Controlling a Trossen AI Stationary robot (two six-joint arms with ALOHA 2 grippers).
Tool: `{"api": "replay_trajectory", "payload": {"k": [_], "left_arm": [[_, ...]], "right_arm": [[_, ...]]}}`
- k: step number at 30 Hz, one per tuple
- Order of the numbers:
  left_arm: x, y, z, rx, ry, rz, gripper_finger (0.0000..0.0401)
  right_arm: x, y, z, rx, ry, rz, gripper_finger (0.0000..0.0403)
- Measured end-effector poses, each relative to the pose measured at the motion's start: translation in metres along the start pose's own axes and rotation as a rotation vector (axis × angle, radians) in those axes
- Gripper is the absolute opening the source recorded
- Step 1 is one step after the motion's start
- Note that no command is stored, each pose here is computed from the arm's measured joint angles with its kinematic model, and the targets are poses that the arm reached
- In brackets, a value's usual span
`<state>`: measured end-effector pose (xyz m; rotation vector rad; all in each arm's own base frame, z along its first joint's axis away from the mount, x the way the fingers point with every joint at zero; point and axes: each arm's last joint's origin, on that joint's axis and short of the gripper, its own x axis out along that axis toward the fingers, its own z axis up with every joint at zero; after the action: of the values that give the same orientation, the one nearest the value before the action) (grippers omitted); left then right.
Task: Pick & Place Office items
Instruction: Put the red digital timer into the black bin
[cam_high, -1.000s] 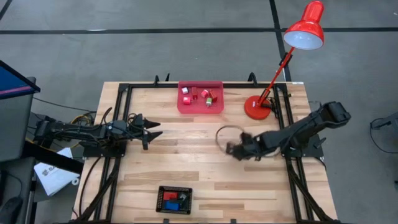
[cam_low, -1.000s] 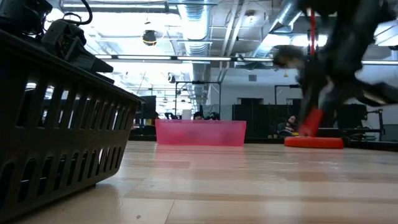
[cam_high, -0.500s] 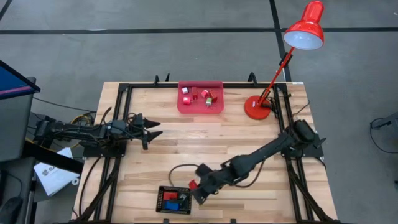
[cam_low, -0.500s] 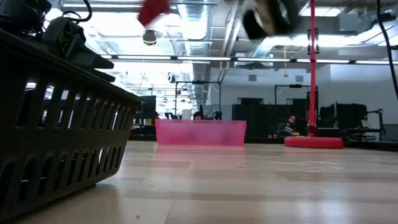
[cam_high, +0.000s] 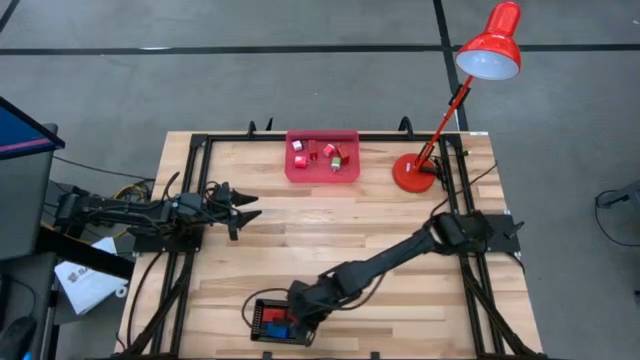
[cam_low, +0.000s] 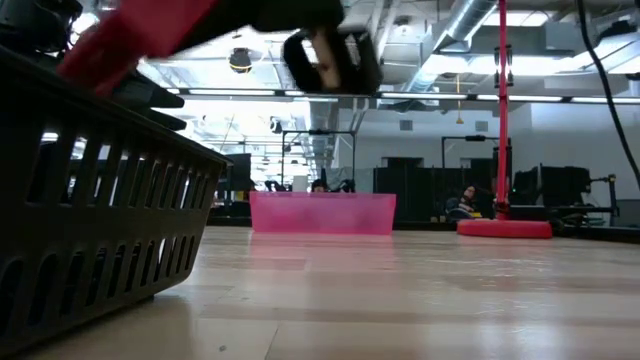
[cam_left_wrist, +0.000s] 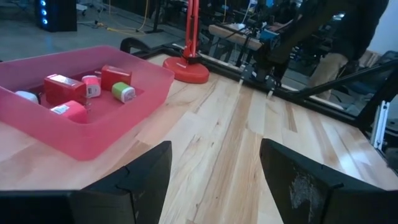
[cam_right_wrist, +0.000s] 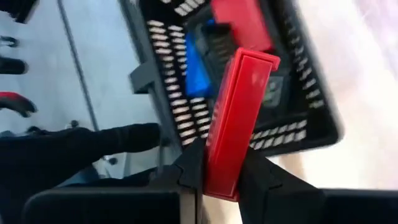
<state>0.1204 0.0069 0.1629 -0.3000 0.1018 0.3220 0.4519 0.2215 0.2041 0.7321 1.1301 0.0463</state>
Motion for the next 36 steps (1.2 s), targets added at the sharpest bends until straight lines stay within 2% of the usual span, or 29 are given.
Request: {"api": "replay_trajectory", "payload": {"k": [4,11,24,29,36], "left_arm": [[0.0,0.0,0.0,-0.001,-0.003,0.0,0.0241],[0.0,0.0,0.001,-0.002,-0.006,-0.001,0.0241],[0.0,0.0,0.001,-0.002,-0.007,0.002,0.0241],[0.0,0.0,0.001,-0.002,-0.007,0.002,0.0241],[0.0,0.0,0.001,-0.002,-0.007,0.001,0.0241]], "right_arm": [[0.009,-0.005,0.008,-0.051,-0.004,-0.022,0.0052],[0.023,-0.012,0.012,-0.059,-0.003,-0.044,0.0052],[0.022,-0.011,0.015,-0.078,-0.024,-0.033,0.0057],[0.022,-0.002,0.013,-0.1,-0.055,0.021,0.0109],[0.022,-0.005,0.009,-0.071,-0.071,-0.045,0.0199]]}}
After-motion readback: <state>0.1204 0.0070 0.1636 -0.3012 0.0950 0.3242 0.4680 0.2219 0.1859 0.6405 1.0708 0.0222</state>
